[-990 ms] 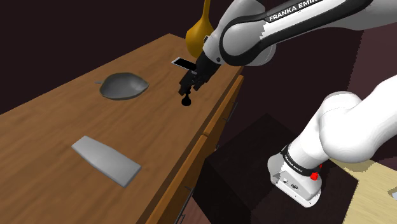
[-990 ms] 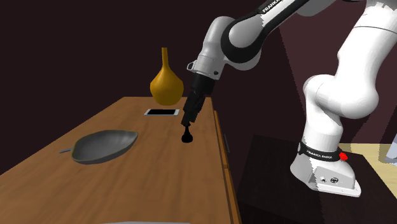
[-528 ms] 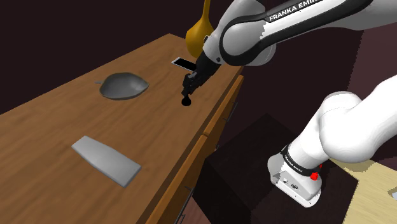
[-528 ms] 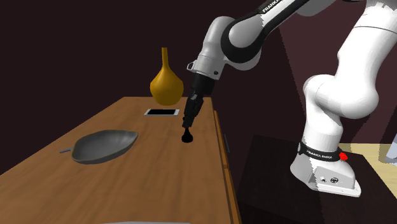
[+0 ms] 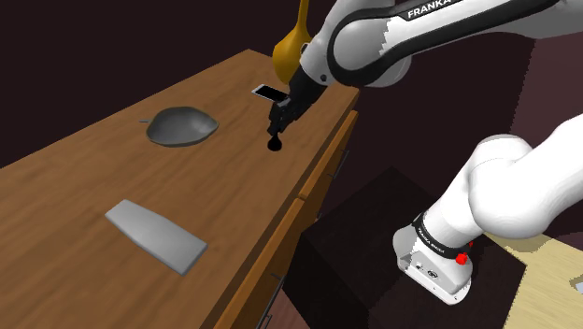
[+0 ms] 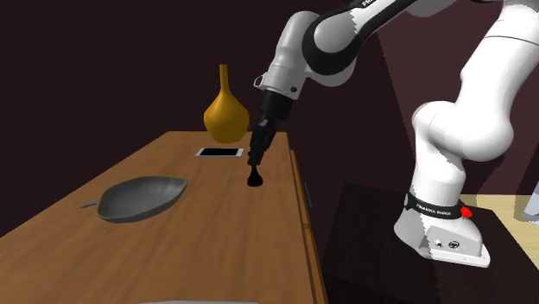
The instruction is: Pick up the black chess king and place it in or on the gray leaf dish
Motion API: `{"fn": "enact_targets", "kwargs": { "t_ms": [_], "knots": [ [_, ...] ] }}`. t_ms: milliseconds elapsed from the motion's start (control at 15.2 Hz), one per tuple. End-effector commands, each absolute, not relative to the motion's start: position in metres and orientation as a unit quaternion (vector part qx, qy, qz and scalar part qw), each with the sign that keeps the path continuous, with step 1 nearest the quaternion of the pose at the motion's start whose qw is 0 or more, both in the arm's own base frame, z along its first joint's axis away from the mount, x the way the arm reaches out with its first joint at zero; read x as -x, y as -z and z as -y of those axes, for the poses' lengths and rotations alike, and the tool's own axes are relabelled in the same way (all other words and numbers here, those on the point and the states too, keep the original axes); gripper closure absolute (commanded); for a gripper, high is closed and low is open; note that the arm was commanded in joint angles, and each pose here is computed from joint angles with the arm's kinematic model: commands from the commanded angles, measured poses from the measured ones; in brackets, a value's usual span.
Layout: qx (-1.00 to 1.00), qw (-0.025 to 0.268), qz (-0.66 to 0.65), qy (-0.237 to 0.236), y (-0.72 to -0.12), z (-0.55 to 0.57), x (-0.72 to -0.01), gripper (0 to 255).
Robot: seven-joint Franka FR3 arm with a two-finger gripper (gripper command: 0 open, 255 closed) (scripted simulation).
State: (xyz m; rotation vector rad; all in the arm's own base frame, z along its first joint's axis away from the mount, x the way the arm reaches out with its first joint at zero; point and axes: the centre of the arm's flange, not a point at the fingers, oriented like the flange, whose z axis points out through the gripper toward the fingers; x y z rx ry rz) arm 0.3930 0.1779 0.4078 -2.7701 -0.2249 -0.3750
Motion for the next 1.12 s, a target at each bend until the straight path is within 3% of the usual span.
{"fn": "enact_targets", "kwargs": {
  "t_ms": [0, 1056],
  "knots": [
    [0.974, 0.168, 0.079, 0.132, -0.419, -0.179, -0.393, 255],
    [0.974, 0.168, 0.079, 0.132, -0.503, -0.179, -0.393, 255]
  ]
}}
